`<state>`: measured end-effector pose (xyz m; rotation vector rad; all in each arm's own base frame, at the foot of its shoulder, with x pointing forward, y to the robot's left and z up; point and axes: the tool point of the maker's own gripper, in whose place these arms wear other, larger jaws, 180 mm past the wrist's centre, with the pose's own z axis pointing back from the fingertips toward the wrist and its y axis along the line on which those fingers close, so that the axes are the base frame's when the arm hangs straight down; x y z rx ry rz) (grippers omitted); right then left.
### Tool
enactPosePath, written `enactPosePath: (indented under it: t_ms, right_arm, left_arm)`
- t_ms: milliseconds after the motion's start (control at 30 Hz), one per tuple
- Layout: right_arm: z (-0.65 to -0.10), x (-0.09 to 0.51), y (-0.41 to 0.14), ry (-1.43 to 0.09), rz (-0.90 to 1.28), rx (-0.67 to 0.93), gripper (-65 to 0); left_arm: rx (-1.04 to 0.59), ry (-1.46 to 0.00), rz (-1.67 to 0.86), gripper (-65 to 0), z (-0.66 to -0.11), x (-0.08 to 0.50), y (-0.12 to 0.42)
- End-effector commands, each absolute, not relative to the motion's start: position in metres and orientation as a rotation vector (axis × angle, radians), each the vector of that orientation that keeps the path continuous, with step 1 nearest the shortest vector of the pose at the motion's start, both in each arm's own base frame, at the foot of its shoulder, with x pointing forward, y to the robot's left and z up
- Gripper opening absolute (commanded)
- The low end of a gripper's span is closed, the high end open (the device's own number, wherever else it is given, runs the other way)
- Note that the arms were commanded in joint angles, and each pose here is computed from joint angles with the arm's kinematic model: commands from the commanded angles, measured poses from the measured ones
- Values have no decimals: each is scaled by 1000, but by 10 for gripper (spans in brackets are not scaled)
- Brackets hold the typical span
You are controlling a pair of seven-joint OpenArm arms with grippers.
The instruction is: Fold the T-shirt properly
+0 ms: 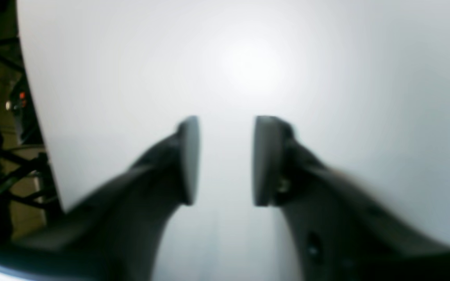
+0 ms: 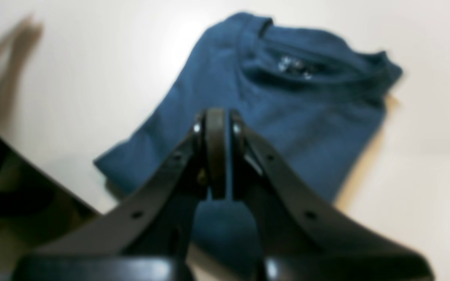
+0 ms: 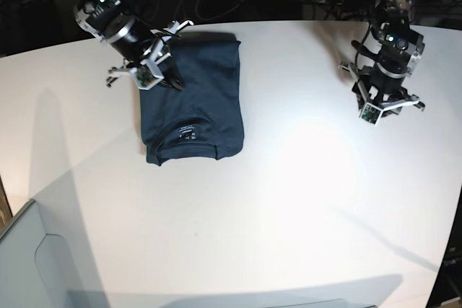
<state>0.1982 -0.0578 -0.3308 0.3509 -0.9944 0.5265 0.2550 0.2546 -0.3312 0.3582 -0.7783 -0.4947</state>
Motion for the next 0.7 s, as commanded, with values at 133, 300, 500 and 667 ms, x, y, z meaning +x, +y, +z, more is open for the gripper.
enactPosePath:
  t_ms: [133,300,500,667]
  right_arm:
    - [-342,155,-88,-899,469,296,-650]
    - [-365,95,-109,-725,417,274,-650]
    - [-384,40,-121,-559,420,287,-650]
    - [-427,2,-123,-420,334,345,-650]
  left_arm:
    - [411,-774,-407,-650,-317,218,270]
    - [420,-624,-322,-650,-341,156,290]
    - [274,-497,-222,-650,-364,83,282]
    - [89,-417,-65,-650,-399,33,270]
